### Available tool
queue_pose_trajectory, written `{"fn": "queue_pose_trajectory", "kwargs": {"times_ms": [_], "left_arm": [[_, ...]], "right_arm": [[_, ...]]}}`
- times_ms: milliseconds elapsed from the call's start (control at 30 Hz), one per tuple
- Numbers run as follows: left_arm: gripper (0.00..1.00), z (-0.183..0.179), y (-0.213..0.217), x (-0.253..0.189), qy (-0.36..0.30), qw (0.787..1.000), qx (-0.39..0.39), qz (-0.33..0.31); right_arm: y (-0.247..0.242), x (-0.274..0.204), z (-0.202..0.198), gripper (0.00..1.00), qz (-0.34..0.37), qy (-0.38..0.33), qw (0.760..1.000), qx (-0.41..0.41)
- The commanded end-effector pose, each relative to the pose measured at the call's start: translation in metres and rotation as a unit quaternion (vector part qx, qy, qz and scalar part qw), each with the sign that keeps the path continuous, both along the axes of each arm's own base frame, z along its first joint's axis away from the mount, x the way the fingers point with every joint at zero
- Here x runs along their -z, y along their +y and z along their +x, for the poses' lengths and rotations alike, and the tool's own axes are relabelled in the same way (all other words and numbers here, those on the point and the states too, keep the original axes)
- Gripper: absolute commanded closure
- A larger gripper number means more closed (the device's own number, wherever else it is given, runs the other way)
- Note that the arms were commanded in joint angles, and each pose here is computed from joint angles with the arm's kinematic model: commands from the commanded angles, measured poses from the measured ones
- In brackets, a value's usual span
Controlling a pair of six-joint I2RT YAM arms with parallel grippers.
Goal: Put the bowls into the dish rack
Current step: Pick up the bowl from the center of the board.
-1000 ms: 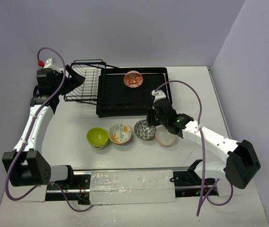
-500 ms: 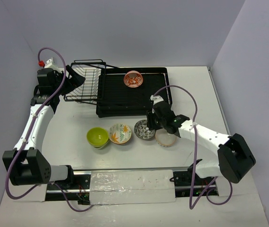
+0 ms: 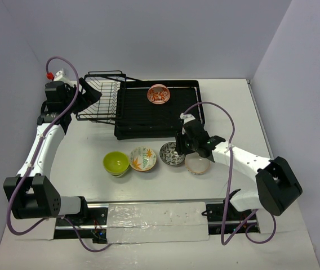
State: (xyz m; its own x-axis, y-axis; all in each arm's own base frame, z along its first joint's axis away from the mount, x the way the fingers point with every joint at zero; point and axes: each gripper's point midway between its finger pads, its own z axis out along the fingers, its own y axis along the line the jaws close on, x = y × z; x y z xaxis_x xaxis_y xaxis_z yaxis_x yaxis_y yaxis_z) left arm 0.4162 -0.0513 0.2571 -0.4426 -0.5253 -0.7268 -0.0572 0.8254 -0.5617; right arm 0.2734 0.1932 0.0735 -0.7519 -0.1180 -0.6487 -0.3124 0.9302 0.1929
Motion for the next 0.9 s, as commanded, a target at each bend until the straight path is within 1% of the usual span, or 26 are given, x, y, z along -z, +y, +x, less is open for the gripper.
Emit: {"fn": "queue_pose_trajectory", "kwargs": {"times_ms": [0,367,867], "left_arm": [[0.06,0.005,0.000,-0.014,-0.029,1.000,0.003,0.001],[0.06,0.005,-0.002,-0.014,-0.029,1.000,0.007,-0.002],[0.06,0.006,-0.001,-0.013,-0.028,1.000,0.006,-0.001]], "right_arm": [[0.003,-0.005,0.009,0.49,0.004,-0.009,1.000,0.001],[0.002,-0.003,0.010,0.50,0.000,-0.006,1.000,0.005],[-0.001,-0.014,0.010,0.51,0.006,-0.028,1.000,0.007]]}}
